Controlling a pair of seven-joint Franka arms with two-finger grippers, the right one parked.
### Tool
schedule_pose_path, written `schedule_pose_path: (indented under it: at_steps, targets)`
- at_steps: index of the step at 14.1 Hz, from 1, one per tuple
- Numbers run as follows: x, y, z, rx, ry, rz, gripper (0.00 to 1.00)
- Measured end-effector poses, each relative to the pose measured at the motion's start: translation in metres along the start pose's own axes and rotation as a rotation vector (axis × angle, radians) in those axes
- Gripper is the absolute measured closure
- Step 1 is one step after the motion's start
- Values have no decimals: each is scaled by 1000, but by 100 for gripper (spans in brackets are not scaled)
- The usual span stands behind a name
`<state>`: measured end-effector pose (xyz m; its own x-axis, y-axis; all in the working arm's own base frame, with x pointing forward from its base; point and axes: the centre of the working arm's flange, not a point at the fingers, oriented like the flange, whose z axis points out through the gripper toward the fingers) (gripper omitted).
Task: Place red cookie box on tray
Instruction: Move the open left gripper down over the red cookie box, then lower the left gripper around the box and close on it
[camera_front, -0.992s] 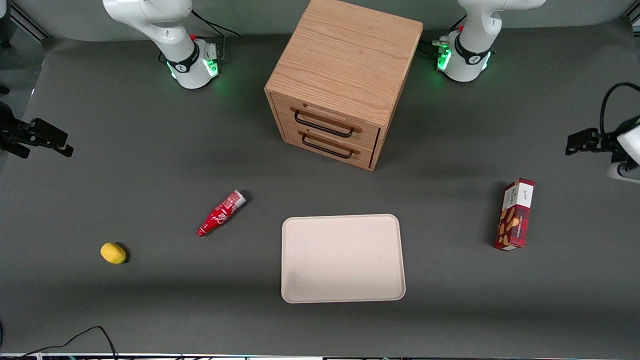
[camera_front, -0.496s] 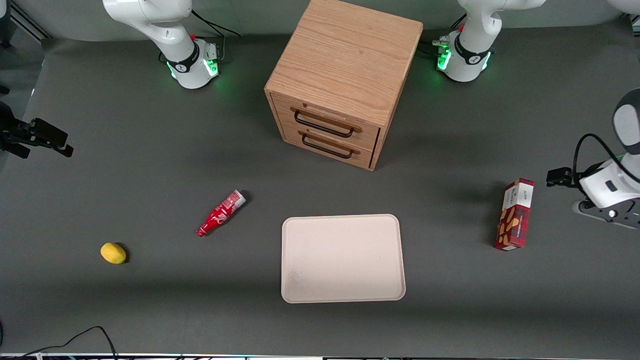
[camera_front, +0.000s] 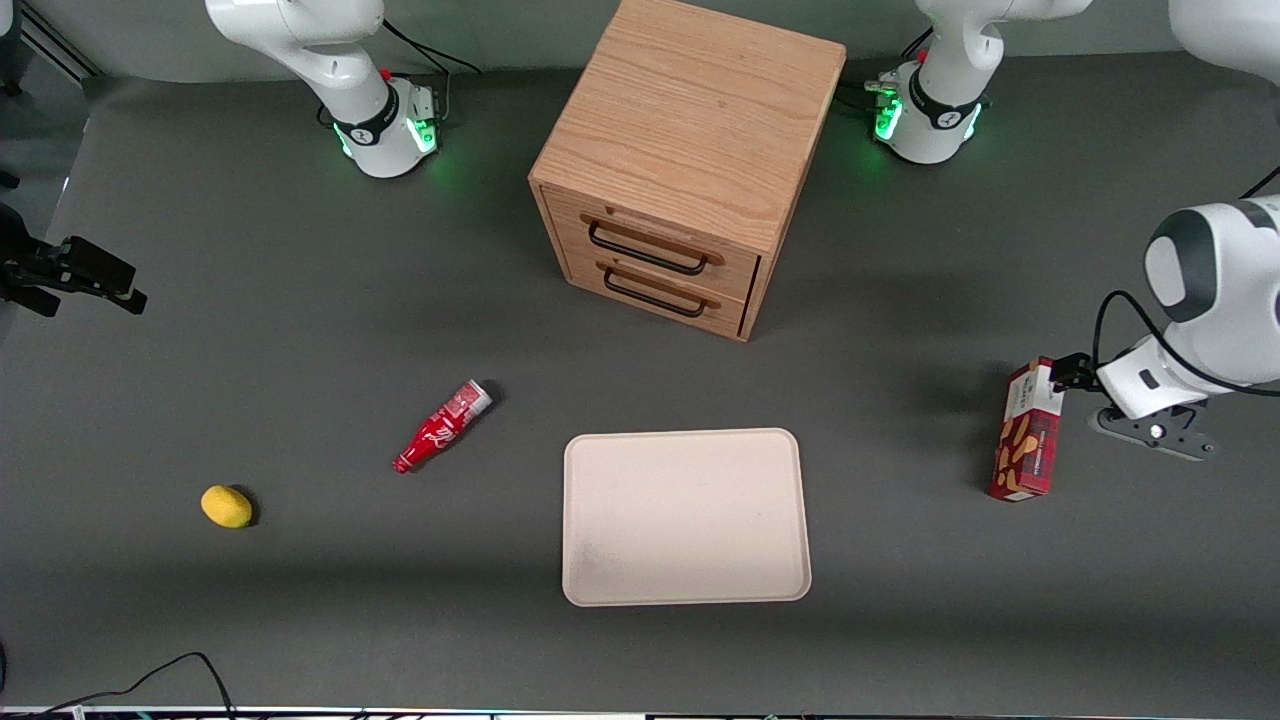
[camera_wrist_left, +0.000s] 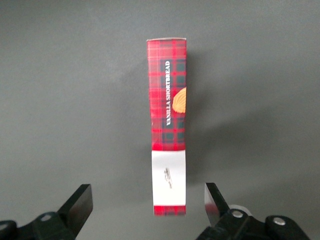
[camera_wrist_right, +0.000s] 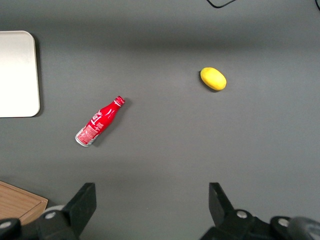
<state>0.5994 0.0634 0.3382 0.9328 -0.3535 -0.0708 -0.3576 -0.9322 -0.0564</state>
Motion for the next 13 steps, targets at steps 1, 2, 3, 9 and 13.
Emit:
schedule_pose_path:
  at_steps: [1,2,3,9,13]
  targets:
    - [2,1,7,7,13,3,0]
    - [5,2,14,15,27,7,0]
    - [7,4,22,22,40,12,0]
    - [15,18,70,38,109,19,0]
    - [8,26,95,40,128,19,1]
